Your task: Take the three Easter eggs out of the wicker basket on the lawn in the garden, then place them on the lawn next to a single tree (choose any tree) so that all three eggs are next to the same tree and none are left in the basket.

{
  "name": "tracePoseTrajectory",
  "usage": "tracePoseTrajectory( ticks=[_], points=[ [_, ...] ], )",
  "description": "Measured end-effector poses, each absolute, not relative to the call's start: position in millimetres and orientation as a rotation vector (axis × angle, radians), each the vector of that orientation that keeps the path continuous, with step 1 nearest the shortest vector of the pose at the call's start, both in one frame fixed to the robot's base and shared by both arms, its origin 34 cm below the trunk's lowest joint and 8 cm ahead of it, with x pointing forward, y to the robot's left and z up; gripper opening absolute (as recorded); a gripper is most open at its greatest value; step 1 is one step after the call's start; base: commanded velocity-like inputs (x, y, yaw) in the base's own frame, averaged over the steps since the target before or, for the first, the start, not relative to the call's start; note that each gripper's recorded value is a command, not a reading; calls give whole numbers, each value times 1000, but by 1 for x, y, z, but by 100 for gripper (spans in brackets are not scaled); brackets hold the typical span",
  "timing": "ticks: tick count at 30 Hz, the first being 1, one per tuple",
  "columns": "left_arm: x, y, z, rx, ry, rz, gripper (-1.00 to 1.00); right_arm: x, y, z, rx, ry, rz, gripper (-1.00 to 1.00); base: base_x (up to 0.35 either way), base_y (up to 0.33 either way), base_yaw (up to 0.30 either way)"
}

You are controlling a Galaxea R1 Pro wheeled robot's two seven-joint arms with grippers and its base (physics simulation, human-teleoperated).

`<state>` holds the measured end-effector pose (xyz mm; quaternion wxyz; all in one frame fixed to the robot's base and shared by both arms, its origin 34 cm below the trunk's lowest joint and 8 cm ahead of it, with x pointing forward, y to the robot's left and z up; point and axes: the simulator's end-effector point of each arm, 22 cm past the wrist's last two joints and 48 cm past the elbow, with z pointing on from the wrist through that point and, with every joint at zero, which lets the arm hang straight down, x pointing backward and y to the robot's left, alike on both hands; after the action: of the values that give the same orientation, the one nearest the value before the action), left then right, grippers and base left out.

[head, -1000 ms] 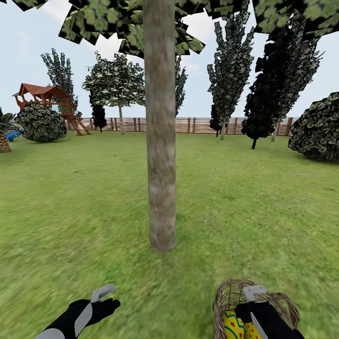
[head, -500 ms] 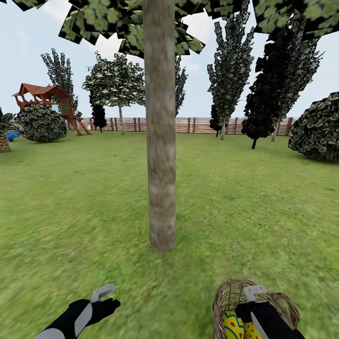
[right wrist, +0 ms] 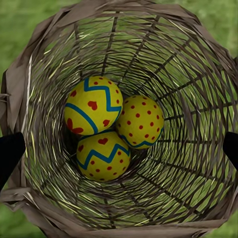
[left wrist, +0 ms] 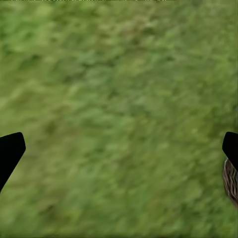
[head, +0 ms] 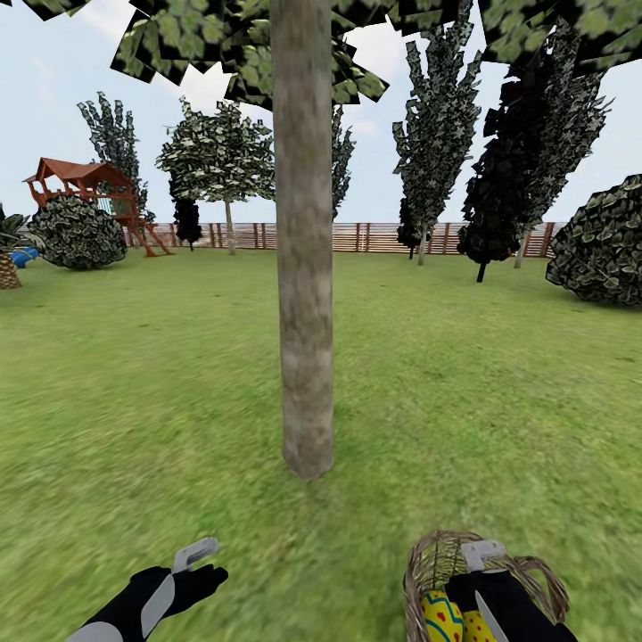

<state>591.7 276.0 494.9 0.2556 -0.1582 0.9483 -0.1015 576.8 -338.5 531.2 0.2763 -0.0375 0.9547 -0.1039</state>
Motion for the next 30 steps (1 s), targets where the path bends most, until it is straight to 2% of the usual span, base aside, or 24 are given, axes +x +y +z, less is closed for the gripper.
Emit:
tracePoseTrajectory(
  ticks=[5, 12, 30],
  points=[
    [592, 276, 495, -430, 2574, -276, 100, 577, -339, 531, -101, 2565, -279, 100, 13, 0, 0],
    [592, 276, 495, -430, 2572, -275, 100, 577, -339, 531, -101, 2564, -279, 100, 174, 0, 0],
    [586, 268, 464, -426, 2578, -289, 100, 573, -338, 502, -101, 2561, -279, 100, 5, 0, 0]
  ],
)
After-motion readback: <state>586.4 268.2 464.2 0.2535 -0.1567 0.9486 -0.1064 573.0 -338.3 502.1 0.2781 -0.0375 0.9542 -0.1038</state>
